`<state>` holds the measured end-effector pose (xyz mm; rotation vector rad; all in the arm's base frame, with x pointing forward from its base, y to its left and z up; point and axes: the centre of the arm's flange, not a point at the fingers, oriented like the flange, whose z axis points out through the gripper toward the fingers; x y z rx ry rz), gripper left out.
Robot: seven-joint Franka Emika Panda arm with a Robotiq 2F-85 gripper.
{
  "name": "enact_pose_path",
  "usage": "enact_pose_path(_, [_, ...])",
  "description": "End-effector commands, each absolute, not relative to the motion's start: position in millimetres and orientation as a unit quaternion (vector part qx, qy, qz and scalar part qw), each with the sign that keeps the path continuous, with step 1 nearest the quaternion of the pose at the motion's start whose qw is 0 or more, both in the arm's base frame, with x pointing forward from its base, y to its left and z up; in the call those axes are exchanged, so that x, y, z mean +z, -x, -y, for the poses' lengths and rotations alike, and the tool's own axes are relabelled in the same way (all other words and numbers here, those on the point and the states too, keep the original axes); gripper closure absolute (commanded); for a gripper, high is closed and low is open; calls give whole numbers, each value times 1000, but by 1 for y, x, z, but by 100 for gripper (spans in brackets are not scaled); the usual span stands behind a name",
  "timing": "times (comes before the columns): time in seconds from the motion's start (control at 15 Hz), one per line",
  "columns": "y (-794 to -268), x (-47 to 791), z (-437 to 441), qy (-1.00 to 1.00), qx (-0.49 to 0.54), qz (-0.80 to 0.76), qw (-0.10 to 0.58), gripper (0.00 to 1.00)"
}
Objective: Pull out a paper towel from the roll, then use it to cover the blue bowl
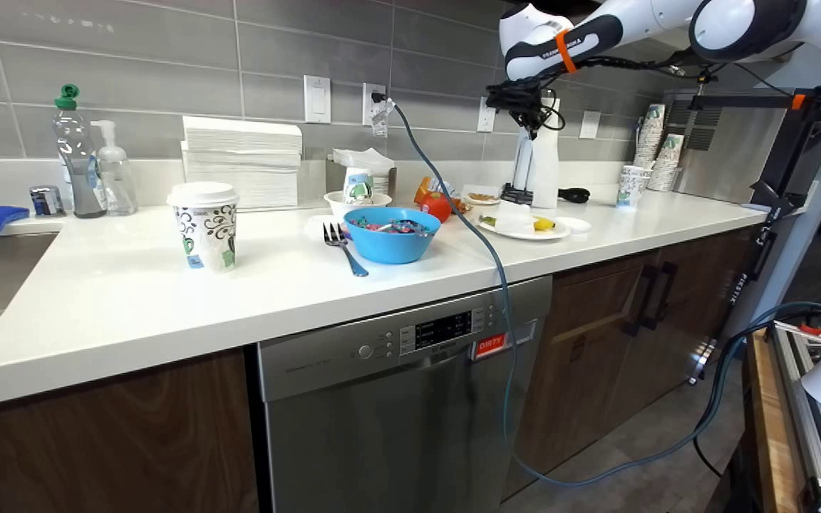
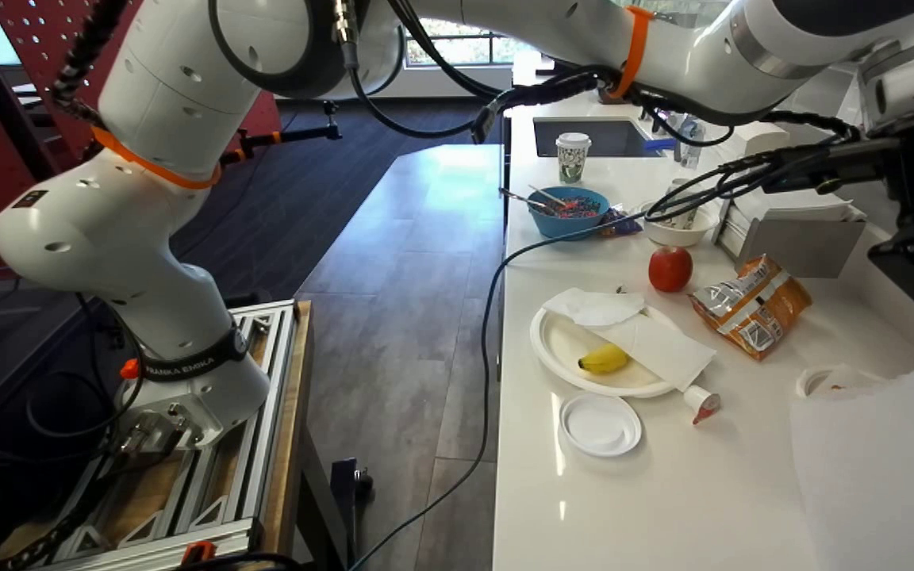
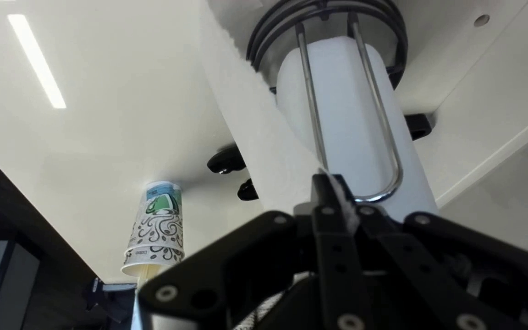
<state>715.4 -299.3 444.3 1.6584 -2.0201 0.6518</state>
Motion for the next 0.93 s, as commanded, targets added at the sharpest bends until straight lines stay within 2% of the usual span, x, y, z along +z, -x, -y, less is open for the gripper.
enact_pose_path(0.0, [-728, 449, 289, -565, 181, 780, 196, 100])
enact_pose_path(0.33, [-722, 452, 277, -519, 107, 828, 183, 100])
enact_pose_path(0.87, [-723, 432, 287, -505, 142, 833, 173, 100])
